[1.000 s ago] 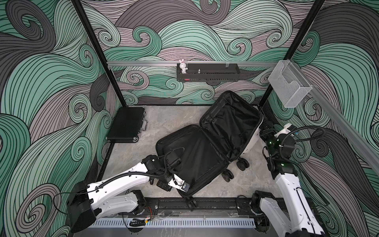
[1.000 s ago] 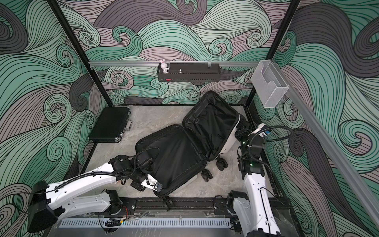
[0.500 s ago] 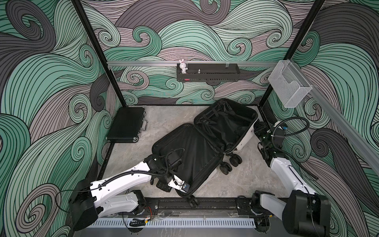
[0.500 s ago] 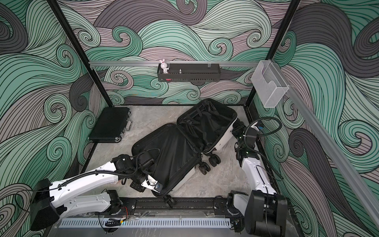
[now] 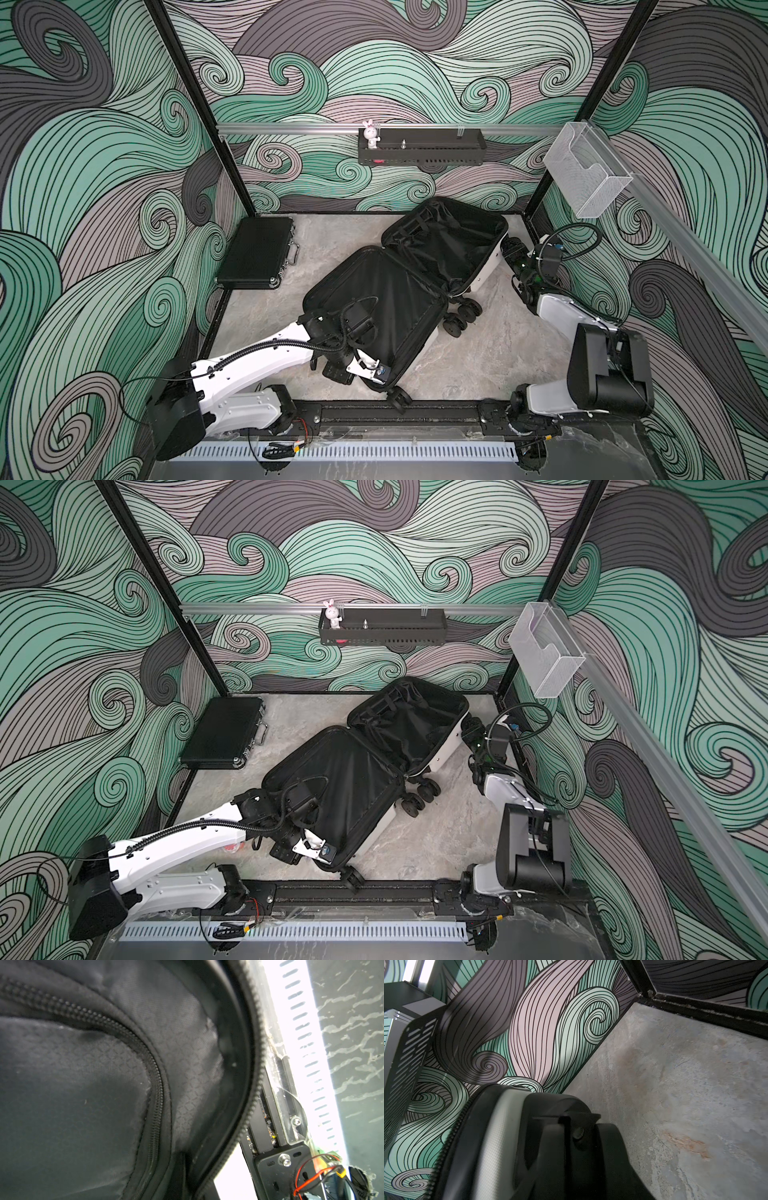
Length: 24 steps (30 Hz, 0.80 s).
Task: Open the suitcase zippers
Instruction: Open the suitcase at the center of the board.
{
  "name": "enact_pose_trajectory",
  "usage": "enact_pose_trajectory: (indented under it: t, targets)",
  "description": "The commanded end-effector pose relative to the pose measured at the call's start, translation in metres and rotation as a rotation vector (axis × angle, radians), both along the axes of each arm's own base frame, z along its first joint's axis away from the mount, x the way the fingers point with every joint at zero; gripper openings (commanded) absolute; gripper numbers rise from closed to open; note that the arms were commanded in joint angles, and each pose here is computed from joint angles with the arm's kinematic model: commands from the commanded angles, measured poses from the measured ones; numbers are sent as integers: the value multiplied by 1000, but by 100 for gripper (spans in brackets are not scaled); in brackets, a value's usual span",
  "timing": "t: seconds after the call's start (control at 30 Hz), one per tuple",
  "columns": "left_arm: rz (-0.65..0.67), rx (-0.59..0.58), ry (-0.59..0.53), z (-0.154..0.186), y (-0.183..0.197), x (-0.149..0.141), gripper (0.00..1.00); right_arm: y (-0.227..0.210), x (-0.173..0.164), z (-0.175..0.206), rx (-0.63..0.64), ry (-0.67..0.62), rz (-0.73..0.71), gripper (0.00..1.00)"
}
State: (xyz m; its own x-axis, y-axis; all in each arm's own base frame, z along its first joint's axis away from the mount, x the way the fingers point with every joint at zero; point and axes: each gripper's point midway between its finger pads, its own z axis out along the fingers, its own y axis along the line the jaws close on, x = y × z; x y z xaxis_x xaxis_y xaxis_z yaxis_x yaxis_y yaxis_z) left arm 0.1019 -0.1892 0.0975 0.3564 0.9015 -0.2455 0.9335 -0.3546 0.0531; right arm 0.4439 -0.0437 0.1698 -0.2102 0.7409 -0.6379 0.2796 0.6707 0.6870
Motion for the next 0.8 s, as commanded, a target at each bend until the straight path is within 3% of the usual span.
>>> enact_pose_trajectory:
  t: [0.0, 0.23, 0.77]
  targets:
    - [157, -72, -5, 15, -21, 19, 0, 10, -13, -58, -150, 221, 63, 14]
    - [169, -127, 20, 23, -35, 19, 0, 10, -3, -80, -112, 273, 42, 28]
    - [182, -327, 151, 33, -76, 10, 0, 19, 9, -112, -25, 326, 51, 37]
